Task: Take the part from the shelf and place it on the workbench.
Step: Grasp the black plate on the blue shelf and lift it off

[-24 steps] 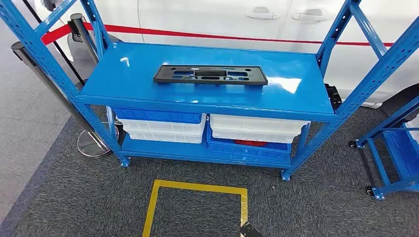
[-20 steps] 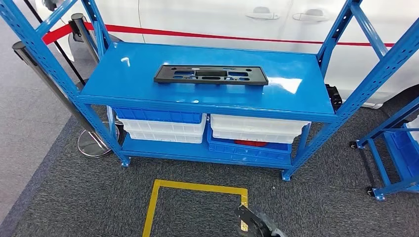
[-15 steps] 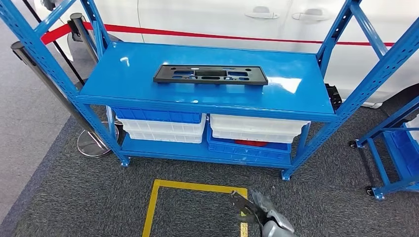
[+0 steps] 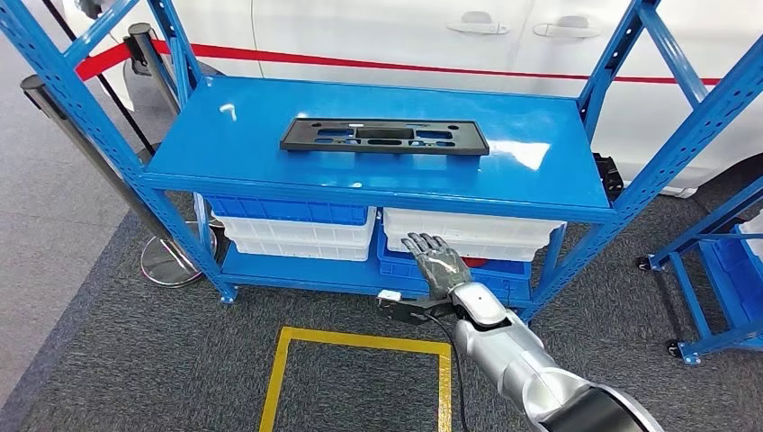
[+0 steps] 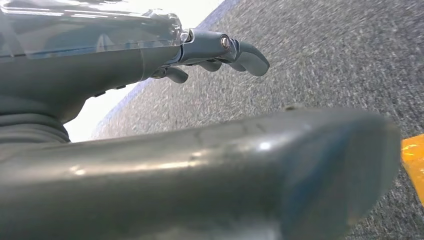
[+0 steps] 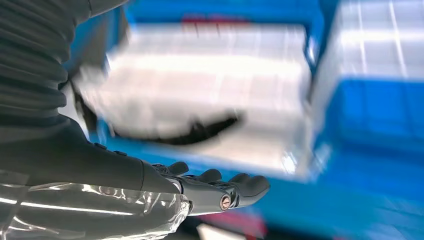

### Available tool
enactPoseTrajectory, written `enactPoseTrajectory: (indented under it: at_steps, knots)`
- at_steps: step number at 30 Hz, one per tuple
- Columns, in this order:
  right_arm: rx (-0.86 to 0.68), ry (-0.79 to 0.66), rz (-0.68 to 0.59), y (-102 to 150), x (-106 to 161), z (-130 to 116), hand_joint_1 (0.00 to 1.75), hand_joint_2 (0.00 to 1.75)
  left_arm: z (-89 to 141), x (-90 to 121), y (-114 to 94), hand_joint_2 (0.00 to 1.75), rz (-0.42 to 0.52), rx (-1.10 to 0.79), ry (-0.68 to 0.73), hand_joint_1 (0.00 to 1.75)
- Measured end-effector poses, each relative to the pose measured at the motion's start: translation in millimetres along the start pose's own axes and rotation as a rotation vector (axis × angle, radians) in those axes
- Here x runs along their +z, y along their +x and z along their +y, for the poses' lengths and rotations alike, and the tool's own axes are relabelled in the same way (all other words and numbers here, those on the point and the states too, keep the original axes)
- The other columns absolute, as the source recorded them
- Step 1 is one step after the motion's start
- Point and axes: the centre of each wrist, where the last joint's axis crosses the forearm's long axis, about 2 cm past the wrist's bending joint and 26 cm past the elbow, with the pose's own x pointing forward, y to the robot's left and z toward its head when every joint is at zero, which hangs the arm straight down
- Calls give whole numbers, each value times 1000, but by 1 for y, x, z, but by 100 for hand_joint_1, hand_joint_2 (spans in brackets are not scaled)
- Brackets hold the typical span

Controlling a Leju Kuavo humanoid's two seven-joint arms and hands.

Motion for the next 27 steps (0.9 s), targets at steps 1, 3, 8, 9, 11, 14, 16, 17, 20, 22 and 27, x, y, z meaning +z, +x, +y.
enactPoseTrajectory:
  at_steps: [1,3,8,9,11,14,16,17,20,22,27]
  knots:
    - [36,-18,-30,3,-4,-5,0,175,0,0,-1,0,-2,-9,4,0]
    - [104,-48,-84,9,-9,-12,0,175,2,-1,-3,0,-3,-27,15,0]
    - [203,-118,-177,27,-20,-26,0,175,10,-6,-10,44,18,-16,64,0]
    - [206,-123,-186,30,-23,-31,0,175,11,-7,-10,87,23,1,68,0]
    - [201,-123,-202,37,-30,-39,0,175,12,-7,-10,175,32,47,61,0]
    - [179,-116,-219,45,-35,-46,0,175,11,-7,-10,175,37,127,22,0]
    - [158,-113,-229,50,-36,-46,0,175,10,-7,-8,175,34,186,-14,0]
    - [148,-111,-233,51,-36,-46,0,175,9,-6,-7,175,30,214,-32,0]
    - [126,-110,-242,56,-36,-46,0,175,6,-5,-4,44,9,272,-75,0]
    - [123,-107,-244,58,-36,-45,0,175,5,-5,-3,0,0,287,-90,0]
    - [125,-118,-222,57,-35,-43,0,175,5,-4,-3,0,13,295,-93,0]
